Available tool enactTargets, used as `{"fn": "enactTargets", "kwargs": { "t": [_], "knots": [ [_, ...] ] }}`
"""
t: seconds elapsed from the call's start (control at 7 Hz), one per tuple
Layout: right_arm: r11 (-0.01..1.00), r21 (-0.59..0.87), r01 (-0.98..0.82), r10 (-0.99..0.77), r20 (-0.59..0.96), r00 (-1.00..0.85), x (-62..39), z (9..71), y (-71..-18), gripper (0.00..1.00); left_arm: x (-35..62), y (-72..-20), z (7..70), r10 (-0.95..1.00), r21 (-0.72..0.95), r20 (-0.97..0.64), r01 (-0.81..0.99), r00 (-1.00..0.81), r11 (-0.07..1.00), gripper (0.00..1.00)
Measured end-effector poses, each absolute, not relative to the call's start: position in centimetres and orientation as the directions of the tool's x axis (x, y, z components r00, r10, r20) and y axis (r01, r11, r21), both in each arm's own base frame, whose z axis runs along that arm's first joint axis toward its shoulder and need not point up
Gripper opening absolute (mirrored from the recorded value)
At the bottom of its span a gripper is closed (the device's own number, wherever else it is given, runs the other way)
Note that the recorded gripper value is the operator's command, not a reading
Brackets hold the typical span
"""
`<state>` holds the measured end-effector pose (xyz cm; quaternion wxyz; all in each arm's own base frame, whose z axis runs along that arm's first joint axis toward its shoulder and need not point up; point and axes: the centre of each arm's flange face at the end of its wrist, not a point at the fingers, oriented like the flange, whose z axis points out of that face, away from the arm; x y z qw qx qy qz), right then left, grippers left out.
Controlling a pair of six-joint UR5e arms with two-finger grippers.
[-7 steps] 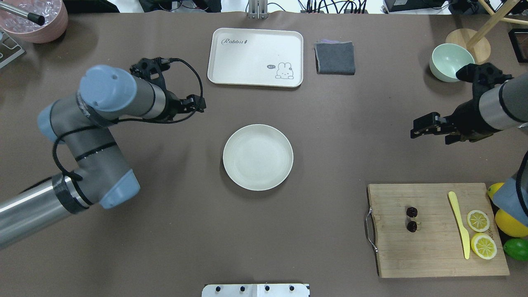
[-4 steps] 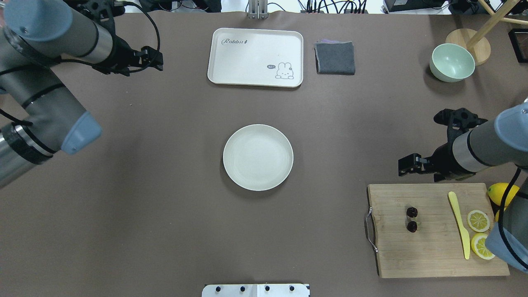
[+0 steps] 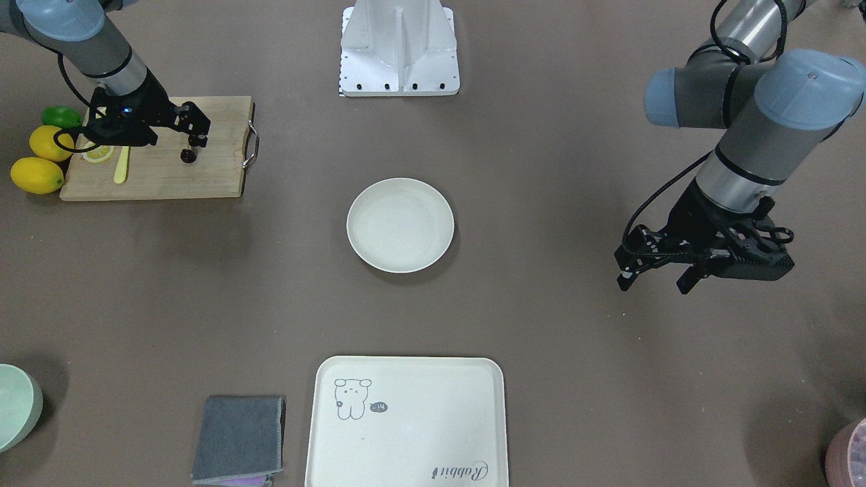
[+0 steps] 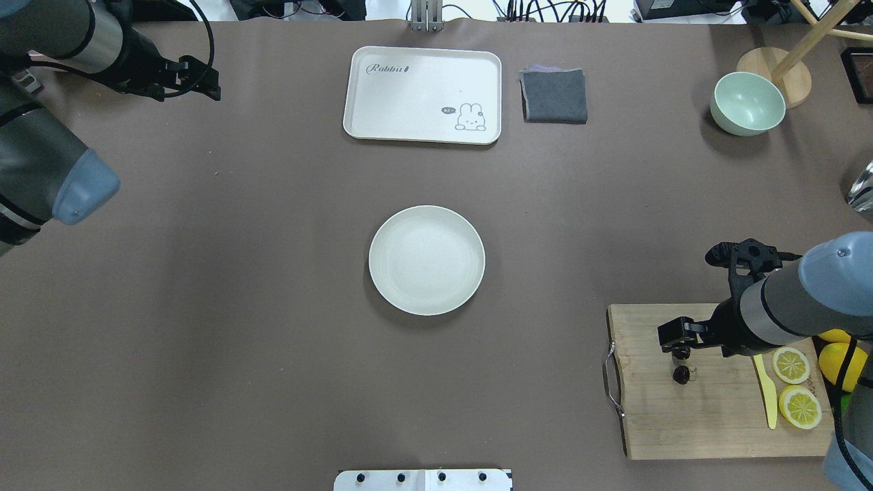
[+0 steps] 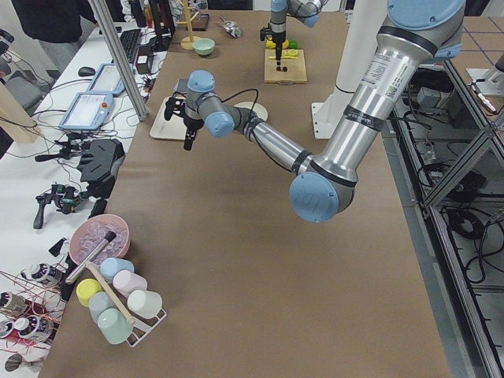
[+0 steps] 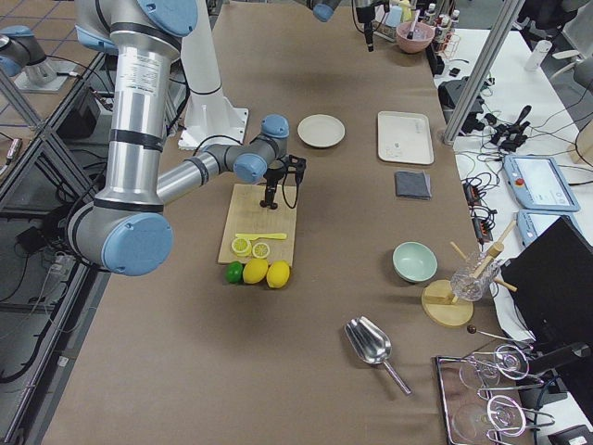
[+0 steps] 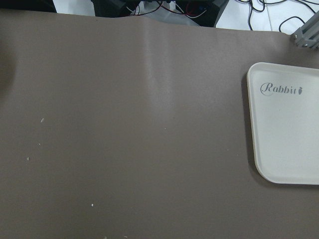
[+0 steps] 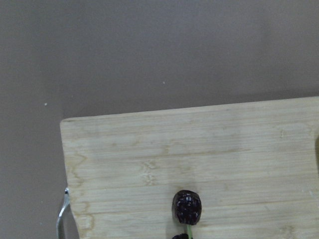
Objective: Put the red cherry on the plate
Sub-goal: 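Grasp the pair of dark red cherries by the stem with the right gripper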
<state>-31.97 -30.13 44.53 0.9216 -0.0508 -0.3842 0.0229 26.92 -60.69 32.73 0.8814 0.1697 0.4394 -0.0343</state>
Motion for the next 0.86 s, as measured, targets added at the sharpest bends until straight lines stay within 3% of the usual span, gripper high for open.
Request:
{"fn": "enactTargets", "kwargs": {
  "t": [0.14,0.29,0.43,0.57,0.71,0.86],
  "knots": [
    [0.994,-0.113,0.01,0.072,0.7,0.71,-32.3,44.8,-29.5,0.66,26.8,-60.7,32.9,0.097,0.277,-0.783,0.204,0.615,0.939,0.98],
    [0.993,-0.113,0.022,0.063,0.697,0.714,-32.6,45.0,-29.0,0.64,26.8,-60.7,32.9,0.1,0.28,-0.781,0.203,0.616,0.938,0.98],
    [0.993,-0.112,0.033,0.055,0.694,0.717,-33.0,45.2,-28.6,0.53,26.7,-60.7,32.9,0.1,0.281,-0.78,0.203,0.617,0.938,0.98],
    [0.993,-0.112,0.041,0.049,0.692,0.72,-33.2,45.3,-28.3,0.21,26.6,-60.8,32.9,0.099,0.281,-0.78,0.204,0.618,0.938,0.98],
    [0.993,-0.113,0.045,0.046,0.689,0.723,-33.4,45.5,-28.1,0.0,26.5,-60.8,32.9,0.099,0.282,-0.78,0.207,0.618,0.937,0.98],
    [0.992,-0.114,0.046,0.045,0.685,0.727,-33.6,45.8,-28.1,0.0,26.2,-60.9,32.8,0.097,0.283,-0.781,0.211,0.617,0.936,0.98]
  ]
}}
